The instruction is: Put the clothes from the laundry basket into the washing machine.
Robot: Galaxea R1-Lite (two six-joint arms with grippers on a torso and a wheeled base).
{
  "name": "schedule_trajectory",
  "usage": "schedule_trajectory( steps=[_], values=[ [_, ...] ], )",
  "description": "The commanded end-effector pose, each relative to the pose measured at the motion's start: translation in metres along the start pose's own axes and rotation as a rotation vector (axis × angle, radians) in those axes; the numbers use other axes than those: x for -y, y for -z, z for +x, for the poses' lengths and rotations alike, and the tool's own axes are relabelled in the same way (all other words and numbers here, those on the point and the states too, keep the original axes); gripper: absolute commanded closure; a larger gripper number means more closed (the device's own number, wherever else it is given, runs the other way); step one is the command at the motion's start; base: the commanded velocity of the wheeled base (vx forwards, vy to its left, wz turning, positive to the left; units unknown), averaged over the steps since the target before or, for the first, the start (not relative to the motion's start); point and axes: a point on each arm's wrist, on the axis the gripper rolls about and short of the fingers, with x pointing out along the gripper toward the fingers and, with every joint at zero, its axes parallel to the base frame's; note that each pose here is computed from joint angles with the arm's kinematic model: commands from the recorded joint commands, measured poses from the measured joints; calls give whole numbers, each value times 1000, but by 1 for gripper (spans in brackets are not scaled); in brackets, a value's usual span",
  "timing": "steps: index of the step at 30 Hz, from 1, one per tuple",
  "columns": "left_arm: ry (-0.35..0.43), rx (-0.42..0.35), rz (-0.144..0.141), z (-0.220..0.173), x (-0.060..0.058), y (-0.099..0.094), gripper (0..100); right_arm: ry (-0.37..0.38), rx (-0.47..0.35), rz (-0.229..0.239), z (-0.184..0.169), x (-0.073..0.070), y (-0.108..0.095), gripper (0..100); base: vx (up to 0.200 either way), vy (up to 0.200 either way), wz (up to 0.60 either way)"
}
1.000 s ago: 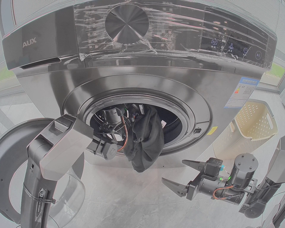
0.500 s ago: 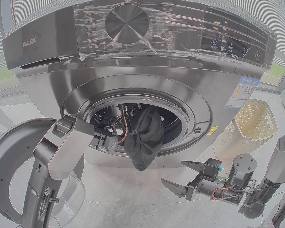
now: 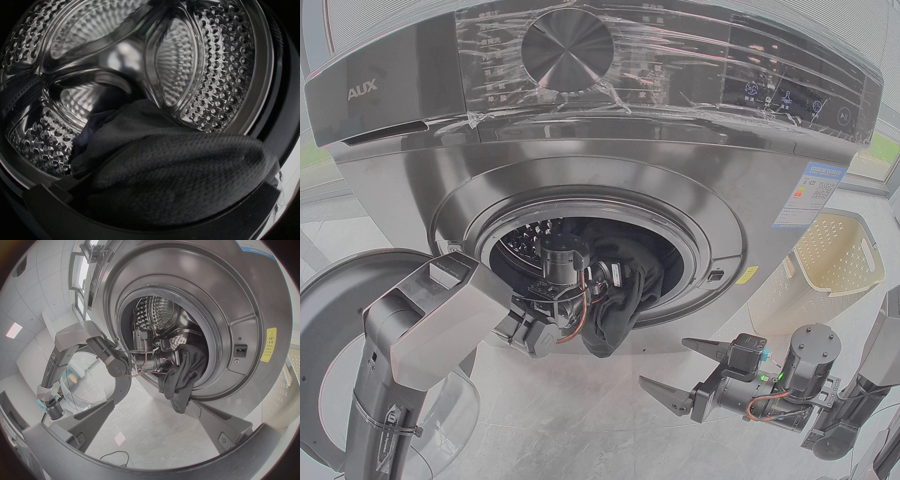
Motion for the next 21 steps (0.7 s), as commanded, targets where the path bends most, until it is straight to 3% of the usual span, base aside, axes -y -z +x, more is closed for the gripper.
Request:
schedule_trajectory(
  steps=[1,5,6,10,14,16,17,18,19,21],
  values=[
    [19,-21,4,-4,7,4,0,-1,0,0,0,0,0,0,0,0,0],
    [17,-53,22,-3,5,12,0,-4,1,0,0,-1,0,0,0,0,0],
    [15,-64,32,-2,4,16,100,-8,0,-1,0,-2,0,0,0,0,0],
    [15,-66,41,2,3,21,100,-13,0,-1,1,-4,0,0,0,0,0],
    [1,-11,33,12,1,12,100,-13,0,-1,1,-4,0,0,0,0,0],
    [-14,32,27,18,0,3,100,-14,0,-1,1,-4,0,0,0,0,0],
    [-69,100,20,26,-8,-12,100,-13,1,-1,1,-4,0,0,0,0,0],
    [-69,100,20,26,-8,-12,100,-13,1,-1,1,-4,0,0,0,0,0],
    [-113,173,10,34,-15,-26,100,-15,1,-1,2,-4,0,0,0,0,0],
    [-140,221,3,39,-21,-38,100,-15,3,-1,2,-4,0,0,0,0,0]
  ],
)
